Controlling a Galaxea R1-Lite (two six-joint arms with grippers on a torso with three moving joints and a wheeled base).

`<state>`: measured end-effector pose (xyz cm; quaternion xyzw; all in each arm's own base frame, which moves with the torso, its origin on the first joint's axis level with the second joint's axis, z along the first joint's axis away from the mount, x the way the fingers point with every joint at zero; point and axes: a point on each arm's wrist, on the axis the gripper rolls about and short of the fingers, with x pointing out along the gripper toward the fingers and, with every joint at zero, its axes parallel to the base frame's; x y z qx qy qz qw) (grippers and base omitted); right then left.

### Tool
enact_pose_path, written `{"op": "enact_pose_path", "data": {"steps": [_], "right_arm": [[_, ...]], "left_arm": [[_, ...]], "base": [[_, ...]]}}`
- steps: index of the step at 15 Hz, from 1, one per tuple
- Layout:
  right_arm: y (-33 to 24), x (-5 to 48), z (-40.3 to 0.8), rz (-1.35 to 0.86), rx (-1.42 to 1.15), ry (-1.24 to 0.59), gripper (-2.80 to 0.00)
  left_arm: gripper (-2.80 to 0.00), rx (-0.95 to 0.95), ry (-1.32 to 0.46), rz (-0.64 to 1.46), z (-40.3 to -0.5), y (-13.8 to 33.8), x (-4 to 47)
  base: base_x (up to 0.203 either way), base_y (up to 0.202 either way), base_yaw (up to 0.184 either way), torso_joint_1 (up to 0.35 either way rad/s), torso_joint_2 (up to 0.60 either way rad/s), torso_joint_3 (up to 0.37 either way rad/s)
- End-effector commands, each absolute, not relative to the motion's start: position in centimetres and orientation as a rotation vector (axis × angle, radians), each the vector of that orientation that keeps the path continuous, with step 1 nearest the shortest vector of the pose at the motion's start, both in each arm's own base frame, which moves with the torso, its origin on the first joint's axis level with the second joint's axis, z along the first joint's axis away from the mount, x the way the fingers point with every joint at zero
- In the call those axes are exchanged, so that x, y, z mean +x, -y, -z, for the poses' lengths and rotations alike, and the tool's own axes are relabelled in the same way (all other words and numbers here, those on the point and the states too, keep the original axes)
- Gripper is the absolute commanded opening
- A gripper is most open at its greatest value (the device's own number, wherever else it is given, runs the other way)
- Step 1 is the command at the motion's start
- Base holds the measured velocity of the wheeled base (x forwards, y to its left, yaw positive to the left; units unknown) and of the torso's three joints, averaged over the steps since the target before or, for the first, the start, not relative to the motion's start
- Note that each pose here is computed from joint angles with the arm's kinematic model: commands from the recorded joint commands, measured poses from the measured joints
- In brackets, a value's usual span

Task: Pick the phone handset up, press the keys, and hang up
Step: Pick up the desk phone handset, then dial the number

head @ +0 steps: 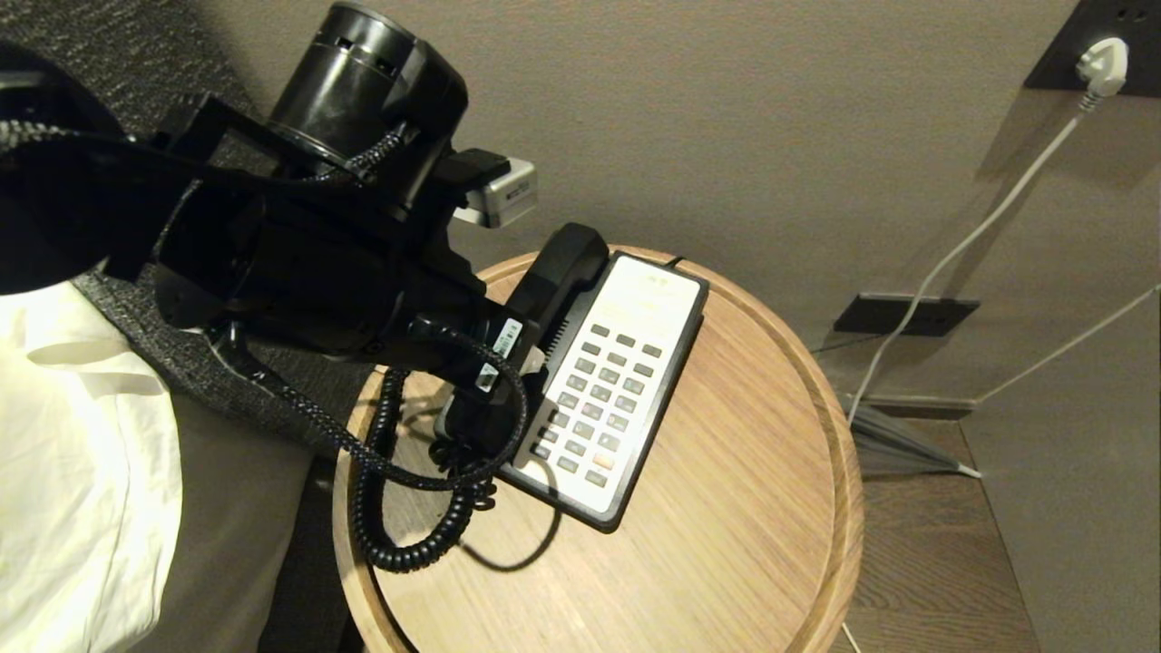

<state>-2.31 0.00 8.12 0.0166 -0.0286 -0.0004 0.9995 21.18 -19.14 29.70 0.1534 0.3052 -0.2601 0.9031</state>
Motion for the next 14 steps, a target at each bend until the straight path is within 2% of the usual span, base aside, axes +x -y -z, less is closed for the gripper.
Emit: {"op": "enact_pose_path", "data": {"steps": [1, 6, 10, 14], "right_arm": [[0.0, -2.1, -7.5, 0.001, 0.034, 0.037, -2.8], [0.0, -2.1, -7.5, 0.001, 0.034, 0.037, -2.8], [0.0, -2.1, -7.5, 0.001, 0.034, 0.037, -2.8], [0.0, -2.1, -7.5, 0.001, 0.034, 0.037, -2.8]], "left_arm": [[-2.8, 0.315, -0.63, 0.535, -29.8, 18.9, 20.9], [-2.8, 0.263, -0.524, 0.511, -31.6, 18.3, 20.4], [-2.8, 0.147, -0.431, 0.475, -34.3, 16.0, 18.7], [-2.8, -0.141, -0.379, 0.366, -36.6, 10.9, 16.0]], "base": [[0.0, 0.0, 0.0, 0.0, 0.0, 0.0], [0.0, 0.0, 0.0, 0.0, 0.0, 0.0], [0.0, 0.0, 0.0, 0.0, 0.0, 0.0], [0.0, 0.0, 0.0, 0.0, 0.0, 0.0]]}}
